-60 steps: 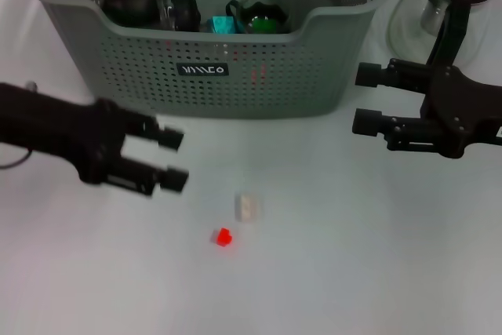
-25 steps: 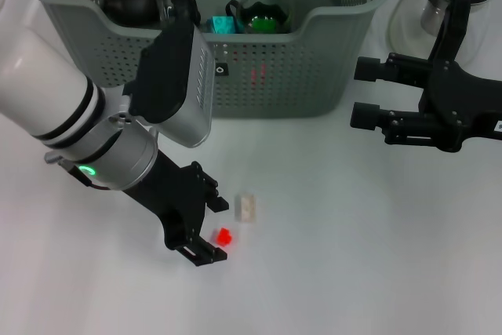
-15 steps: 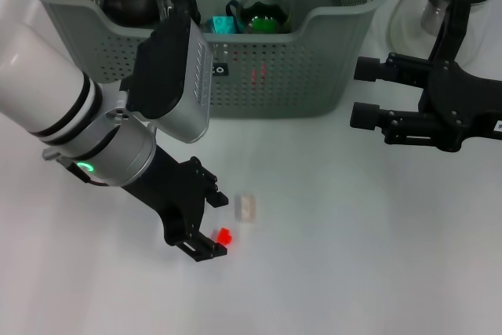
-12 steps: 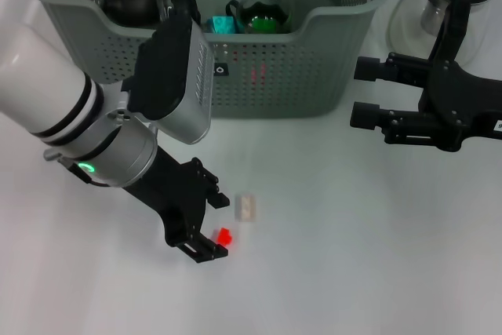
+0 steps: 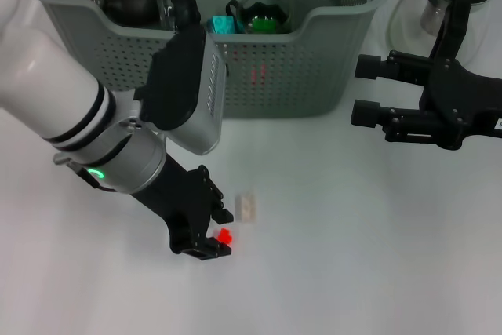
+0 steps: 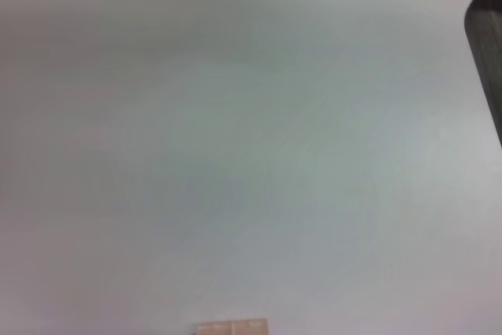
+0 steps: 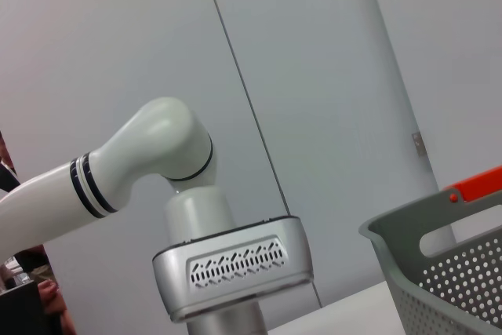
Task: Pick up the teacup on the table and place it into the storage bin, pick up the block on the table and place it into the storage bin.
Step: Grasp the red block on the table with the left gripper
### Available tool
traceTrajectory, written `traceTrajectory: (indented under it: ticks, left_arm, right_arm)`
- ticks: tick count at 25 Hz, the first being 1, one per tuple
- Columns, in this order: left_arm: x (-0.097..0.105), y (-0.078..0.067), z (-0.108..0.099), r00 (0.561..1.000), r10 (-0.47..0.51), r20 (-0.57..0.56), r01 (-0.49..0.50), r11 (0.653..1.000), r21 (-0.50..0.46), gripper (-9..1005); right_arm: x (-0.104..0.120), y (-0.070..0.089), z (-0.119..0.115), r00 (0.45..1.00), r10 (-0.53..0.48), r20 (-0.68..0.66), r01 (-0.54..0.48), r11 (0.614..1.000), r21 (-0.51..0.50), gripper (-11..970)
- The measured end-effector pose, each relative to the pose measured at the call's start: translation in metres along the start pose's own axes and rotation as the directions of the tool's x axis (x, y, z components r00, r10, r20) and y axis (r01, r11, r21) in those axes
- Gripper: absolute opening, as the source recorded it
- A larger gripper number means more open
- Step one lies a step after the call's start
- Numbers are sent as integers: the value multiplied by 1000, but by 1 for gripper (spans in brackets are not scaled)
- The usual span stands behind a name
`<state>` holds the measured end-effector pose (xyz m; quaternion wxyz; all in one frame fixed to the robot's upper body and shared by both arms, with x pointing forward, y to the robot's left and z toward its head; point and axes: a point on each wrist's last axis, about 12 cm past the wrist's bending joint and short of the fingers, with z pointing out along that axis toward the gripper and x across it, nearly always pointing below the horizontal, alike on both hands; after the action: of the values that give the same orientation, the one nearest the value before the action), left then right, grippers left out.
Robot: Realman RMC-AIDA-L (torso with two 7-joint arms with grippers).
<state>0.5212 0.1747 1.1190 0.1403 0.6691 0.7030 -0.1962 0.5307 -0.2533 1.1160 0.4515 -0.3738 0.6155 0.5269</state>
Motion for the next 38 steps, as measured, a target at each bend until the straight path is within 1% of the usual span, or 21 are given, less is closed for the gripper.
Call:
traceTrajectory:
  ticks: [4, 8, 13, 21, 38]
  left_arm:
    - [-1, 0, 7, 1000, 9, -10, -9, 1000, -1, 425]
    - [-1, 1, 12, 1000, 8, -15, -8, 1000, -6, 429]
    - [0, 3, 13, 1000, 0, -12, 0, 1000, -23, 430]
    - [2, 3, 17, 999, -6, -32, 6, 1000, -10, 431]
    - [8, 1, 18, 997, -53, -64, 53, 999, -6, 432]
  right_arm:
    - [0, 0, 0, 1000, 0, 1, 0, 1000, 0, 851]
    - [0, 0, 1, 1000, 1, 1, -1, 1000, -1, 851]
    - [0, 0, 1, 1000, 2, 1, -2, 1000, -1, 851]
    - [0, 0, 1, 1000, 3, 1, -3, 1000, -1, 851]
    - [0, 1, -1, 1000, 12, 1, -12, 1000, -1, 850]
